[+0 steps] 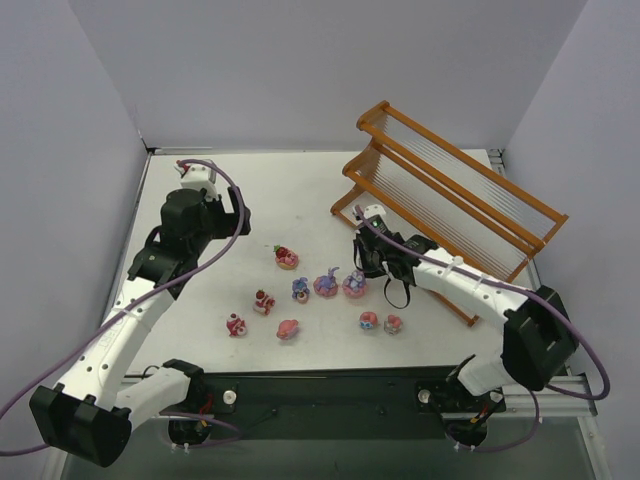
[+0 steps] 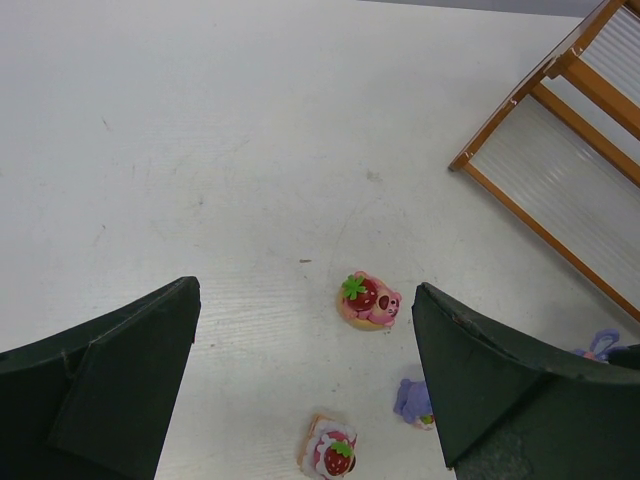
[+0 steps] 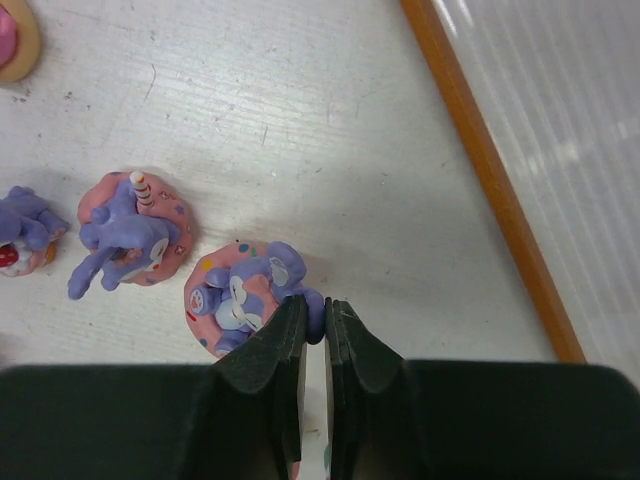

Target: Place and organize the plastic toys onto the shelf

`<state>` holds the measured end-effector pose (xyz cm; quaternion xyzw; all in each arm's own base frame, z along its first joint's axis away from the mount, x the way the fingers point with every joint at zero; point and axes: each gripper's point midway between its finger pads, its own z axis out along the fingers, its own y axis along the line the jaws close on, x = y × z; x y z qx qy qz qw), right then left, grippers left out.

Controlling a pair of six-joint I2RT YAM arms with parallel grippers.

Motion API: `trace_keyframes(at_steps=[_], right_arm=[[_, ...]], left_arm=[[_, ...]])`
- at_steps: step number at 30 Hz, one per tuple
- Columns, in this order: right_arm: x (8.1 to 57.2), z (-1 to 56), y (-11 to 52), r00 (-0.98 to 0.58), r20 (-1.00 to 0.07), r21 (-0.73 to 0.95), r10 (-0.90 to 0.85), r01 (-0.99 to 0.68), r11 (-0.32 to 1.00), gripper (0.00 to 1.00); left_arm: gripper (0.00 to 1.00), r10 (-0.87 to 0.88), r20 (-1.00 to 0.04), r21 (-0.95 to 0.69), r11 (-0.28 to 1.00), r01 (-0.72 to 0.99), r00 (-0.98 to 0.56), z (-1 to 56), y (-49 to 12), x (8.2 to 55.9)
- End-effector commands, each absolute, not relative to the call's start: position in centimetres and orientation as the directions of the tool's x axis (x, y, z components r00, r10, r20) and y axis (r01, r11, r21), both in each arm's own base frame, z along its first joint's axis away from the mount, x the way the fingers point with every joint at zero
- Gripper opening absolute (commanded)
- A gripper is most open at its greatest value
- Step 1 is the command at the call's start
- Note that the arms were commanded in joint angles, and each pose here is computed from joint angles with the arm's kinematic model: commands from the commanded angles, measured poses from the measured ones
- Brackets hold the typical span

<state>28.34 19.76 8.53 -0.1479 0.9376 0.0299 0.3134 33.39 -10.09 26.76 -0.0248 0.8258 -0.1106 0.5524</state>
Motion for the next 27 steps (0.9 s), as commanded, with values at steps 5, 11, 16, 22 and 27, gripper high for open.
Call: trace_keyframes(at_steps=[5, 11, 16, 22, 27], right_arm=[[28.4, 17.9, 17.5, -0.634, -0.740, -0.061, -0.223, -0.267, 0.962, 0.00], [28.3, 22.3, 16.4, -0.590, -0.781, -0.066, -0.204, -0.246, 0.967, 0.00], [28.4, 24.7, 14.8, -0.551, -0.819, -0.064, -0.159, -0.187, 0.980, 0.00], [28.7, 26.9, 13.0, -0.525, -0.843, -0.036, -0.115, -0.159, 0.987, 0.00], [29.9, 26.5, 12.7, -0.541, -0.835, -0.020, -0.099, -0.150, 0.988, 0.00]], left_arm=[[0.97, -0.169, -0.911, -0.245, 0.955, 0.166, -0.376, 27.6, -12.1, 33.5], [0.97, -0.119, -0.908, -0.284, 0.880, 0.380, -0.402, 27.8, -16.0, 32.4], [0.97, -0.122, -0.904, -0.336, 0.796, 0.503, -0.411, 28.6, -19.0, 31.6], [0.97, -0.103, -0.901, -0.361, 0.718, 0.595, -0.422, 29.5, -22.4, 31.4], [0.97, -0.108, -0.892, -0.385, 0.691, 0.612, -0.439, 30.0, -24.3, 32.0]])
